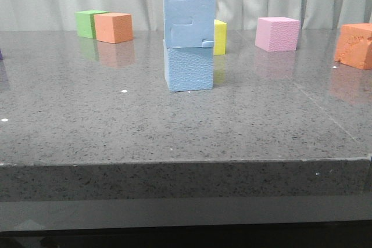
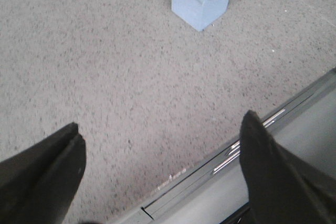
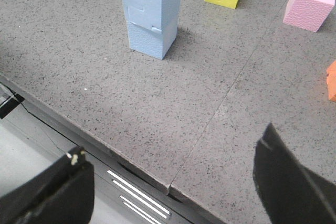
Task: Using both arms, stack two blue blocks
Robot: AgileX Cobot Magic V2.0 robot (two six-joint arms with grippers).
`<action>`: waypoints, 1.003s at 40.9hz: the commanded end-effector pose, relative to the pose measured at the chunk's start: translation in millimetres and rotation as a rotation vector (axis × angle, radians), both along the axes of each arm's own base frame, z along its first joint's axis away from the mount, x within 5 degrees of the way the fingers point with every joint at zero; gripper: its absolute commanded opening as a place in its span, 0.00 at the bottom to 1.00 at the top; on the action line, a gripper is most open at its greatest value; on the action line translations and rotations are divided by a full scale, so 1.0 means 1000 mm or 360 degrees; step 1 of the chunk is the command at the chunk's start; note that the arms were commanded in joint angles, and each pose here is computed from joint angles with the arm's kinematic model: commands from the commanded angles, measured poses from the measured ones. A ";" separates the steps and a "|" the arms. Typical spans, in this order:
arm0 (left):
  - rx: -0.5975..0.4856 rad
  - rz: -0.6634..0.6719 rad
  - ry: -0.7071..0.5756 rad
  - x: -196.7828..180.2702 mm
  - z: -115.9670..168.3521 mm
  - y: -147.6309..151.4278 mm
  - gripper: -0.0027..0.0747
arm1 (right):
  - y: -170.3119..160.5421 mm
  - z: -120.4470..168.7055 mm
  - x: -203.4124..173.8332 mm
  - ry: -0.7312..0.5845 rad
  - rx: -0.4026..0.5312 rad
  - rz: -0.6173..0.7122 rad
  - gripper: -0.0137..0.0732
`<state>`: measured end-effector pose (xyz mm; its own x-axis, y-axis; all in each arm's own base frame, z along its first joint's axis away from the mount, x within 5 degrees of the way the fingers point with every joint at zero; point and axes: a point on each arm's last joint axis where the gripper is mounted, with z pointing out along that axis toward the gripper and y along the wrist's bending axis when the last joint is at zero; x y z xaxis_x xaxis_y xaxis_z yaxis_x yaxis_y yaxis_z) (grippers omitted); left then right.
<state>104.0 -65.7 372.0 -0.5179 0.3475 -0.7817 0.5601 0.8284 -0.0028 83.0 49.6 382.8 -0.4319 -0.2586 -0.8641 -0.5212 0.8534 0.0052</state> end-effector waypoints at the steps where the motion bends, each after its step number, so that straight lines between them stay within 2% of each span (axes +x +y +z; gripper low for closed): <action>1: -0.0136 0.0042 -0.0142 -0.013 0.006 0.008 0.79 | 0.000 0.014 0.002 -0.0157 0.0064 -0.0012 0.87; 9: -0.0174 0.0039 -0.0193 -0.032 -0.004 0.019 0.79 | 0.000 0.014 0.002 -0.0156 0.0065 -0.0011 0.87; 18: -0.0206 0.0050 -0.0199 -0.035 -0.005 0.020 0.77 | 0.000 0.014 0.002 -0.0164 0.0069 -0.0012 0.85; 21: -0.0234 0.0064 -0.0207 -0.035 -0.004 0.020 0.68 | 0.000 0.014 0.002 -0.0164 0.0069 -0.0012 0.75; 28: -0.0249 0.0067 -0.0226 -0.034 -0.002 0.019 0.37 | 0.000 0.014 0.002 -0.0161 0.0067 -0.0012 0.35; 33: -0.0249 0.0067 -0.0226 -0.034 -0.002 0.019 0.15 | 0.000 0.013 0.002 -0.0149 0.0061 -0.0011 0.12; 35: -0.0252 0.0067 -0.0231 -0.034 -0.002 0.019 0.07 | 0.000 0.013 0.002 -0.0142 0.0057 -0.0010 0.07; 36: -0.0257 0.0067 -0.0238 -0.034 -0.002 0.019 0.03 | 0.000 0.013 0.002 -0.0140 0.0056 -0.0010 0.08; 41: -0.0263 0.0070 -0.0253 -0.033 -0.002 0.019 0.01 | 0.000 0.013 0.002 -0.0136 0.0052 -0.0010 0.08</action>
<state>68.4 -45.1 357.1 -0.4598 0.2507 -0.8519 0.5327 0.8454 -0.0388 83.1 49.6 383.1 -0.4295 -0.2571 -0.8657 -0.5211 0.8535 0.0050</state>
